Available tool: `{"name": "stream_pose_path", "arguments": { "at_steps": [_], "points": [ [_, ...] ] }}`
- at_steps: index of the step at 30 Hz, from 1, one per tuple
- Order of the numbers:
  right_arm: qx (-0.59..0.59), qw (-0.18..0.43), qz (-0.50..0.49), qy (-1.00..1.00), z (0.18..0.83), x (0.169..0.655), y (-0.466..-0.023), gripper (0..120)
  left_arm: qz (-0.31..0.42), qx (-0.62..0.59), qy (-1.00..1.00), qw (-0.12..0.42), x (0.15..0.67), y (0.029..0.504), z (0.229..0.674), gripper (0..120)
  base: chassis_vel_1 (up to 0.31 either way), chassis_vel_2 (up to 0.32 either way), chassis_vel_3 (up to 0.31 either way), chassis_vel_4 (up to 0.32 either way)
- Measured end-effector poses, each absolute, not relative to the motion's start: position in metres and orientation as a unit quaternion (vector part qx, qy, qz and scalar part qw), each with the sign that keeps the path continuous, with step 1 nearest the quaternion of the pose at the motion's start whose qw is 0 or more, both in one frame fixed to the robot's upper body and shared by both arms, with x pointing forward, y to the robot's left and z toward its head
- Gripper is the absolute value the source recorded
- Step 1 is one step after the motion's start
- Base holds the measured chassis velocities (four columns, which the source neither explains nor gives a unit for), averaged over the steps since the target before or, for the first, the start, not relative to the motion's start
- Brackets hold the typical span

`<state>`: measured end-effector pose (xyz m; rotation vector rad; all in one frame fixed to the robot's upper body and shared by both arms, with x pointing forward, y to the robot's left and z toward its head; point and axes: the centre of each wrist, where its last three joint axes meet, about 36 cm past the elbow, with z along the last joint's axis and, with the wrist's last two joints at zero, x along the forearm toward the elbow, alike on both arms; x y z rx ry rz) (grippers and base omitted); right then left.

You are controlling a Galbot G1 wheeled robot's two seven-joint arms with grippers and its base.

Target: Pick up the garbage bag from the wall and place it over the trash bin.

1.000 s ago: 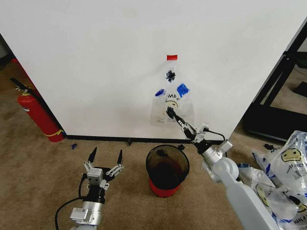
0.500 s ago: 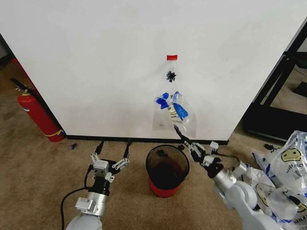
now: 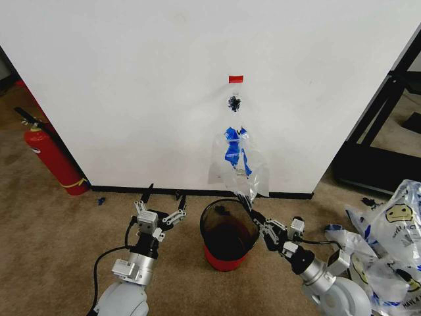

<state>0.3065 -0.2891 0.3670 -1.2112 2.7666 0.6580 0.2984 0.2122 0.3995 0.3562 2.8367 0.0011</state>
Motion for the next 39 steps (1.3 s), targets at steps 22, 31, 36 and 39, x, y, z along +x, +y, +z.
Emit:
{"name": "stream_pose_path", "arguments": {
  "at_steps": [22,31,36,39],
  "points": [
    [-0.393,0.021,0.137,0.909,0.364,0.284,-0.303,0,-0.012,0.135,0.981,0.14,0.295,0.204,0.4,100,0.0,0.0,0.0,0.0],
    [-0.311,0.042,0.169,0.934,0.379,0.305,-0.298,0,-0.114,0.228,0.966,0.046,0.313,0.176,0.483,100,0.0,0.0,0.0,0.0],
    [-0.289,0.05,0.171,0.941,0.383,0.312,-0.3,0,-0.145,0.264,0.953,0.014,0.353,0.171,0.536,100,0.0,0.0,0.0,0.0],
    [-0.287,0.049,0.169,0.942,0.382,0.313,-0.302,0,-0.155,0.267,0.951,-0.002,0.371,0.169,0.551,100,0.0,0.0,0.0,0.0]
  ]
}}
